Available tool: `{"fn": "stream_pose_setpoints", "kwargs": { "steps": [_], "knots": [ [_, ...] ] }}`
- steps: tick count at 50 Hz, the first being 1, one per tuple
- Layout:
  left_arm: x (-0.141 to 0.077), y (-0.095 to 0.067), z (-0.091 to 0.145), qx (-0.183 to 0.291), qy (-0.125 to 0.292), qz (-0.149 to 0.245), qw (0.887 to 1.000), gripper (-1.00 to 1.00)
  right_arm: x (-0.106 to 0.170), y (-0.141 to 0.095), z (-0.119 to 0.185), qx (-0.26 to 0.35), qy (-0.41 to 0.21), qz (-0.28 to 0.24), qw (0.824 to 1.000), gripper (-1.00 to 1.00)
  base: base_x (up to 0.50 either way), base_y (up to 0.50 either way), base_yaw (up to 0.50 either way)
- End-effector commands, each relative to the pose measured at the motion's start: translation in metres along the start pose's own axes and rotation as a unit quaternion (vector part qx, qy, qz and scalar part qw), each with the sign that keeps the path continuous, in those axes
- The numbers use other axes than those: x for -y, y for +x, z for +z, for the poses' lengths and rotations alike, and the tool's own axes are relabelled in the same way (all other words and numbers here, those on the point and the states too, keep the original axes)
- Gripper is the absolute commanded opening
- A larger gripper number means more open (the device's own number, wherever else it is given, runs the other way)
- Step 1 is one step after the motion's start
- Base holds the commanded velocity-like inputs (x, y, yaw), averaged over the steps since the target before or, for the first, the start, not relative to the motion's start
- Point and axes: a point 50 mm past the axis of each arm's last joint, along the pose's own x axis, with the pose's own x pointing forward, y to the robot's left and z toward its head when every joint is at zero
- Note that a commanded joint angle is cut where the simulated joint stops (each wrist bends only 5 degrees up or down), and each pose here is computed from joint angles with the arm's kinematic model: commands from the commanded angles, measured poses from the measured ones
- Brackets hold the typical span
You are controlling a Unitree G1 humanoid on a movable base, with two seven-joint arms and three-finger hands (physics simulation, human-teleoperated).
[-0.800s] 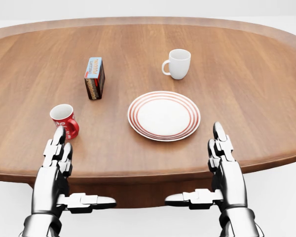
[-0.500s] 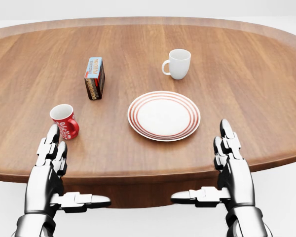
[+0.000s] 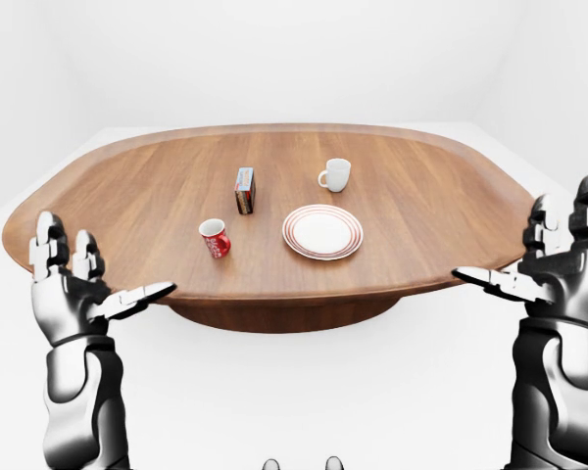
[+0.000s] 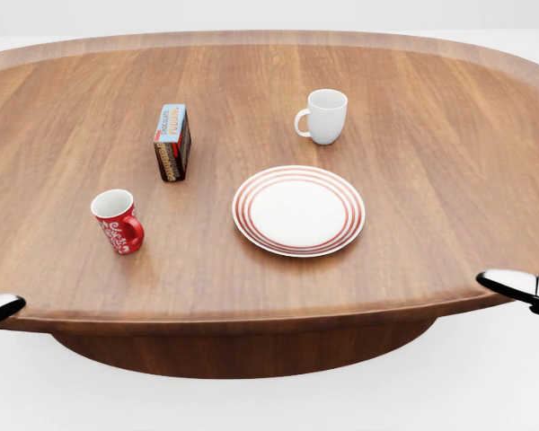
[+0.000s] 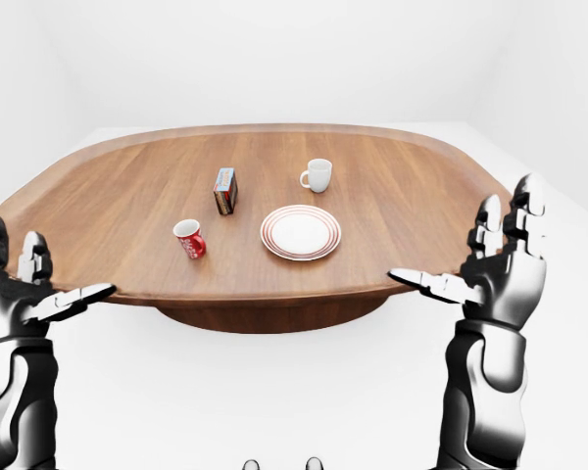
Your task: Pick up the red mug and put it on the plate
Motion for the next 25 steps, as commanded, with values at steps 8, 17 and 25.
{"fn": "stream_pose_setpoints", "kwargs": {
  "steps": [8, 17, 25],
  "knots": [
    [-0.046, 0.001, 0.033, 0.059, -0.037, 0.098, 0.993, 1.00, 0.029, 0.002, 0.037, 0.070, 0.015, -0.050, 0.996, 1.00, 0.00, 0.00, 0.00],
    [-0.047, 0.000, 0.034, 0.059, -0.041, 0.101, 0.992, 1.00, 0.029, 0.003, 0.036, 0.069, 0.015, -0.049, 0.996, 1.00, 0.00, 0.00, 0.00],
    [-0.048, -0.001, 0.039, 0.069, -0.043, 0.103, 0.991, 1.00, 0.027, 0.004, 0.034, 0.066, 0.012, -0.046, 0.997, 1.00, 0.07, 0.00, 0.00]
  ]
}}
